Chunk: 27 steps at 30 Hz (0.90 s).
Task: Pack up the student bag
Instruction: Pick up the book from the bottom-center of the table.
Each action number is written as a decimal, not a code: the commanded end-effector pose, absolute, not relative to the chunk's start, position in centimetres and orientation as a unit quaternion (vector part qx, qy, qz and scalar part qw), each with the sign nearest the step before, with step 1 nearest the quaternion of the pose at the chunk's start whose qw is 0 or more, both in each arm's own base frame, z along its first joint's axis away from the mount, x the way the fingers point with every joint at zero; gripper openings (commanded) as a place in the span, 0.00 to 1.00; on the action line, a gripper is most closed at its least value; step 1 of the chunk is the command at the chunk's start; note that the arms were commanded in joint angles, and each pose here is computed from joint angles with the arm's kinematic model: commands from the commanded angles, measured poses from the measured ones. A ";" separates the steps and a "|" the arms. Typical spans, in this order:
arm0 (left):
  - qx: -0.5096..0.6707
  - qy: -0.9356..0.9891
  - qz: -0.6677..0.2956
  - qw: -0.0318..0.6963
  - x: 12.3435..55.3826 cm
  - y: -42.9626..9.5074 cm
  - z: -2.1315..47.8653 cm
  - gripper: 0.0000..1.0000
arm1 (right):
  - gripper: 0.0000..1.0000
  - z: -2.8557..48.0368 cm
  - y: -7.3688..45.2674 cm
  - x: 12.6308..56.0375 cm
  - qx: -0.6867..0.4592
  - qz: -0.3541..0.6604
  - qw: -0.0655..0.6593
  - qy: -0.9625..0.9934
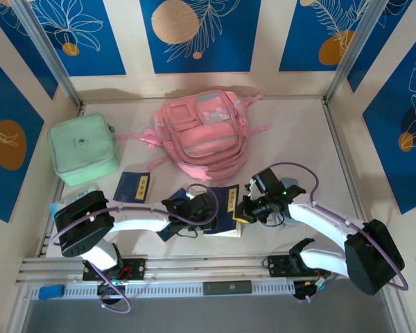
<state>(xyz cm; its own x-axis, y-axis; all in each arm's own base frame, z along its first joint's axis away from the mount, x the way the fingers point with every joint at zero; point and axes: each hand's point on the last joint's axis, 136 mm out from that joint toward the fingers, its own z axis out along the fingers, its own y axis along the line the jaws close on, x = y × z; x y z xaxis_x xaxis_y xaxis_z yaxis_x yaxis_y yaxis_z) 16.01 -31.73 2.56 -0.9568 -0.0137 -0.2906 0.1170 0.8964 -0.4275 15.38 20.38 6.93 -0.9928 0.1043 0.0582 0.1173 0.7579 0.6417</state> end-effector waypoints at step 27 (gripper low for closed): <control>0.042 0.823 -0.488 0.288 21.2 -28.4 22.4 0.90 | 0.00 28.4 22.4 16.4 0.095 -0.560 -0.139 -0.811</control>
<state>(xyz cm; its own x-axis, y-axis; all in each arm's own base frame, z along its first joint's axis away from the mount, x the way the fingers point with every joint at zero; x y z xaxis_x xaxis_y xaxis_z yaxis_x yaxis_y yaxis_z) 21.54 -27.42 21.02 -0.8179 -0.2256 -0.5293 0.3093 0.6032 -0.7351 16.49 21.39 24.96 -0.9661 0.0539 -0.2525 -0.2021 0.4509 0.8694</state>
